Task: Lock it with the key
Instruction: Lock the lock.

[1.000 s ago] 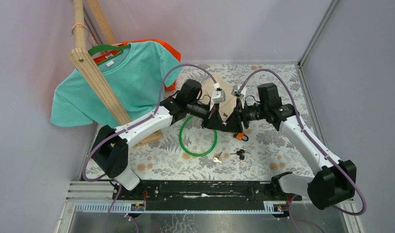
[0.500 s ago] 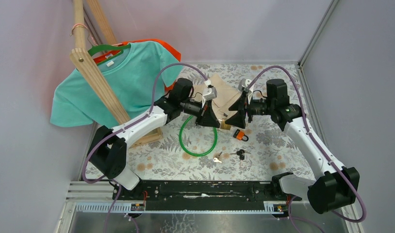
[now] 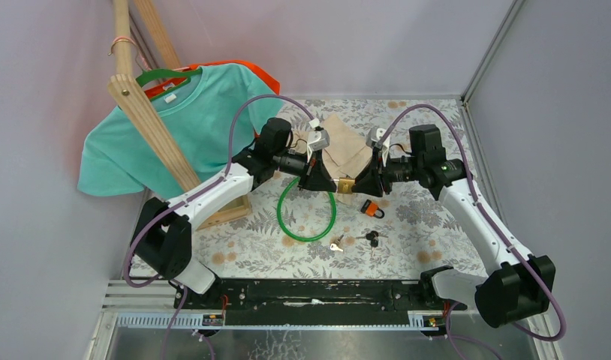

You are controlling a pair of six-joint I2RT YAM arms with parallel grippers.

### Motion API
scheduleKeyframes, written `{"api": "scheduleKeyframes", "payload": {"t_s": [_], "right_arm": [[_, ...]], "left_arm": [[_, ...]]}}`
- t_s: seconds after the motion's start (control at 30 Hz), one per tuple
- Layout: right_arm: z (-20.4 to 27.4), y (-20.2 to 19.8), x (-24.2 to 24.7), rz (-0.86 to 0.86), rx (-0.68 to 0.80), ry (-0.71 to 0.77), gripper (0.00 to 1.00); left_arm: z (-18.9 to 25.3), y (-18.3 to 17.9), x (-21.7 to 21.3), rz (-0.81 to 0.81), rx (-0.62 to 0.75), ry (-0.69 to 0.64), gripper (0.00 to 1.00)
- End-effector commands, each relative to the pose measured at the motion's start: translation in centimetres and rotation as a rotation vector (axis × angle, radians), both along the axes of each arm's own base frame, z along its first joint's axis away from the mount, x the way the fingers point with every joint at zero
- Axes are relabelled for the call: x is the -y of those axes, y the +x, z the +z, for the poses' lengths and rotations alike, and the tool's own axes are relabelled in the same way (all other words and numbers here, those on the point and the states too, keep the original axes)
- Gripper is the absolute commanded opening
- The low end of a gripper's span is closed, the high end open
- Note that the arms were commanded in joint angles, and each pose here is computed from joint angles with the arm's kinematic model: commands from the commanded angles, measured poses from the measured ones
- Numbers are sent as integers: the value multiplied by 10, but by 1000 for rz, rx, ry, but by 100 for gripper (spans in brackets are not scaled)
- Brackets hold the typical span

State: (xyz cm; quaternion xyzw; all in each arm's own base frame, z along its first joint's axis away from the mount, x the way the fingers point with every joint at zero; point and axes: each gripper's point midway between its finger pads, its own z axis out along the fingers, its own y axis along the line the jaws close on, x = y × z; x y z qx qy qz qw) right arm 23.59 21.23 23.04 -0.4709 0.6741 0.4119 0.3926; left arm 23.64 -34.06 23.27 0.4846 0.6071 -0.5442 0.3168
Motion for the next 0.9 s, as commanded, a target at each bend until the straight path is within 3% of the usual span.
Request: {"api": "scheduleKeyframes", "payload": {"t_s": [0.0, 0.37, 0.6, 0.87], "right_arm": [[4, 0, -1, 34, 29, 4, 36], [3, -5, 4, 36, 55, -12, 24], [2, -5, 9, 32, 60, -11, 6], [3, -2, 15, 6, 76, -8, 0]], "left_arm": [[28, -1, 0, -18, 93, -80, 0], [28, 1, -4, -3, 100, -86, 0], [25, 4, -5, 5, 102, -82, 0], [24, 7, -6, 16, 100, -79, 0]]}}
